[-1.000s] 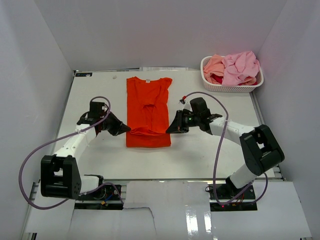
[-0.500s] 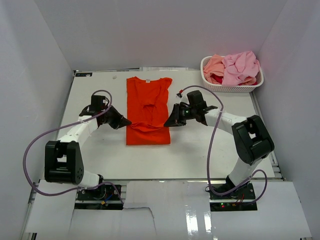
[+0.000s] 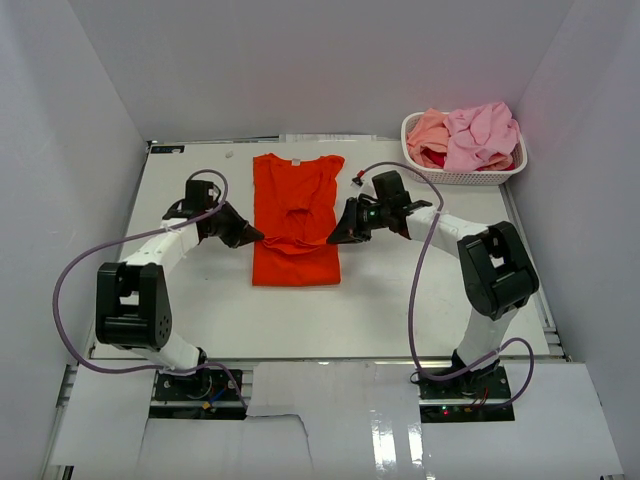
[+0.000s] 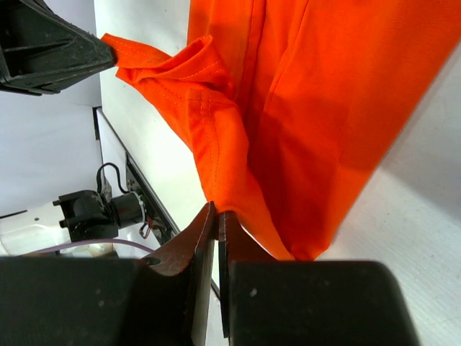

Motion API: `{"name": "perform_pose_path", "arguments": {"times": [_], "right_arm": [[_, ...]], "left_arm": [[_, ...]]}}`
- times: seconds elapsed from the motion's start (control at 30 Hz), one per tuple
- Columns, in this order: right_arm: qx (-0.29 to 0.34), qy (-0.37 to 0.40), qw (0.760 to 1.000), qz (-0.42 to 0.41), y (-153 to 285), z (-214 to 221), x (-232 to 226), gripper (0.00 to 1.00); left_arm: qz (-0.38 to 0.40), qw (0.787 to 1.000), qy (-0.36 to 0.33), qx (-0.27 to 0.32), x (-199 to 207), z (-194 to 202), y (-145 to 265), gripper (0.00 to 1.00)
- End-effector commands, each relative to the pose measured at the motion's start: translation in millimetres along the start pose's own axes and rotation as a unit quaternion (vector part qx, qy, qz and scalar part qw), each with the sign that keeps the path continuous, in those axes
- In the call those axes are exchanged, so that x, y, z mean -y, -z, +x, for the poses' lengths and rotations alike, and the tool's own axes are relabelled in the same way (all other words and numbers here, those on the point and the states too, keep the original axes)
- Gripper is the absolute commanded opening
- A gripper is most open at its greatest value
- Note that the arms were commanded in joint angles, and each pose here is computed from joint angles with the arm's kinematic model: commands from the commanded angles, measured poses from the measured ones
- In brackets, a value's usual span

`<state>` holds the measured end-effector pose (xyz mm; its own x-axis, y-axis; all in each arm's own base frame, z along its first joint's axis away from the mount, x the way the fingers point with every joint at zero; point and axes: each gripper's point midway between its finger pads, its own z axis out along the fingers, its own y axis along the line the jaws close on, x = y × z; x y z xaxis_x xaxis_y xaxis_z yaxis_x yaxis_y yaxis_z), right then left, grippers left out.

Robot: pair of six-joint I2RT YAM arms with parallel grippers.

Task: Fold and stack the t-shirts
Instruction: Fold the folded rectangular tshirt in 1/3 of the way

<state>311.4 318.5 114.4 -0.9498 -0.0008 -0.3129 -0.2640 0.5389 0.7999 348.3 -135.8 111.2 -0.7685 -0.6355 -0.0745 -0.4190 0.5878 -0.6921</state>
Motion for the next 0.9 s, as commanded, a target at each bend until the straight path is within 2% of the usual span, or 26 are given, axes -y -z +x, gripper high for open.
{"name": "perform_pose_path", "arguments": {"times": [0.0, 0.87], "right_arm": [[0.009, 0.021, 1.0, -0.013, 4, -19, -9, 0.08], [0.013, 0.013, 1.0, -0.008, -7, -53, 7, 0.08]], "left_arm": [[0.025, 0.999, -0.021, 0.019, 18, -15, 7, 0.0], [0.025, 0.999, -0.028, 0.024, 29, -53, -15, 0.0]]}}
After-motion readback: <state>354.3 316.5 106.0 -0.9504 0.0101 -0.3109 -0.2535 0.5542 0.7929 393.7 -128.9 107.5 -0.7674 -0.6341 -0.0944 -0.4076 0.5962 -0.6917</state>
